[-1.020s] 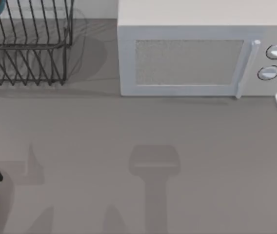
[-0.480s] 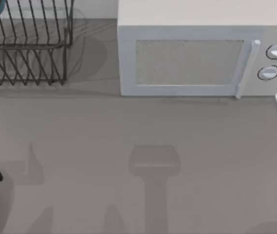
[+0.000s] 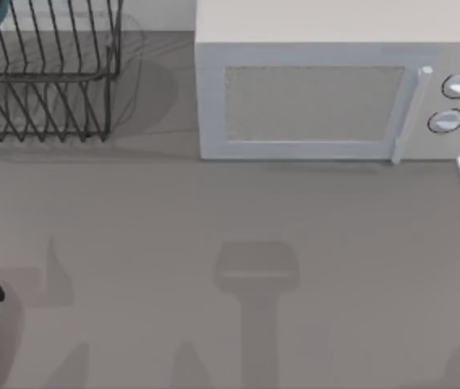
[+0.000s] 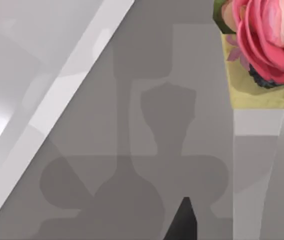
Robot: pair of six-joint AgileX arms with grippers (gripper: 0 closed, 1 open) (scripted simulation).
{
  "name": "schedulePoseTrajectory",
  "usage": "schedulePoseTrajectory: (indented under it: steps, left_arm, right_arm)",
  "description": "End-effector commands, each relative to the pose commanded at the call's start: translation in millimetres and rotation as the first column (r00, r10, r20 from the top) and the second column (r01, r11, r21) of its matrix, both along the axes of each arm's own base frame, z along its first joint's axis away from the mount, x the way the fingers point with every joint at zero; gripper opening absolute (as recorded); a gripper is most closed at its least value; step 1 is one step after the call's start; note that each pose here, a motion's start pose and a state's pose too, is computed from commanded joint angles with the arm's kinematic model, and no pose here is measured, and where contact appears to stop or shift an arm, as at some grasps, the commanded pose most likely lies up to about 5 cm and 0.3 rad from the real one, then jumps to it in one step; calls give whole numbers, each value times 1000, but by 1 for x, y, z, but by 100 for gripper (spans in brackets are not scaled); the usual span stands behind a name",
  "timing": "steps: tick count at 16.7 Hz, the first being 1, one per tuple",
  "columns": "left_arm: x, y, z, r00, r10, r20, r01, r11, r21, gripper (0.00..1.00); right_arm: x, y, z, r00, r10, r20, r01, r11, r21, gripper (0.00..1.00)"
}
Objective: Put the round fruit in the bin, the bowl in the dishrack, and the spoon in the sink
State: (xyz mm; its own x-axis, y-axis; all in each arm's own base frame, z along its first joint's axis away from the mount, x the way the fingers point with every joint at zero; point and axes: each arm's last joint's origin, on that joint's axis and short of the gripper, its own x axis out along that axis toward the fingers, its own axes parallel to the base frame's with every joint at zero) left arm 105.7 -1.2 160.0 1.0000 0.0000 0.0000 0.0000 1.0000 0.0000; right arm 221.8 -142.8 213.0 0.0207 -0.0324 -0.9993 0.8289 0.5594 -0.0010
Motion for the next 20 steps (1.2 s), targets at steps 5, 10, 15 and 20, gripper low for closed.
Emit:
schedulePoseTrajectory:
  steps: [5, 10, 15, 20]
  left_arm:
    - [0, 0, 0, 1000, 0, 0, 0, 1000, 0, 100]
    - [0, 0, 0, 1000, 0, 0, 0, 1000, 0, 100]
    - [0, 0, 0, 1000, 0, 0, 0, 1000, 0, 100]
    - [0, 0, 0, 1000, 0, 0, 0, 1000, 0, 100]
  right_arm:
    - [32, -9, 5, 999, -21, -38, 21, 1000, 22, 0]
    - [114, -19, 17, 997, -28, -71, 31, 999, 33, 0]
    - [205, -3, 16, 998, -28, -64, 29, 999, 28, 0]
    - [258, 37, 2, 1000, -16, -27, 16, 1000, 17, 0]
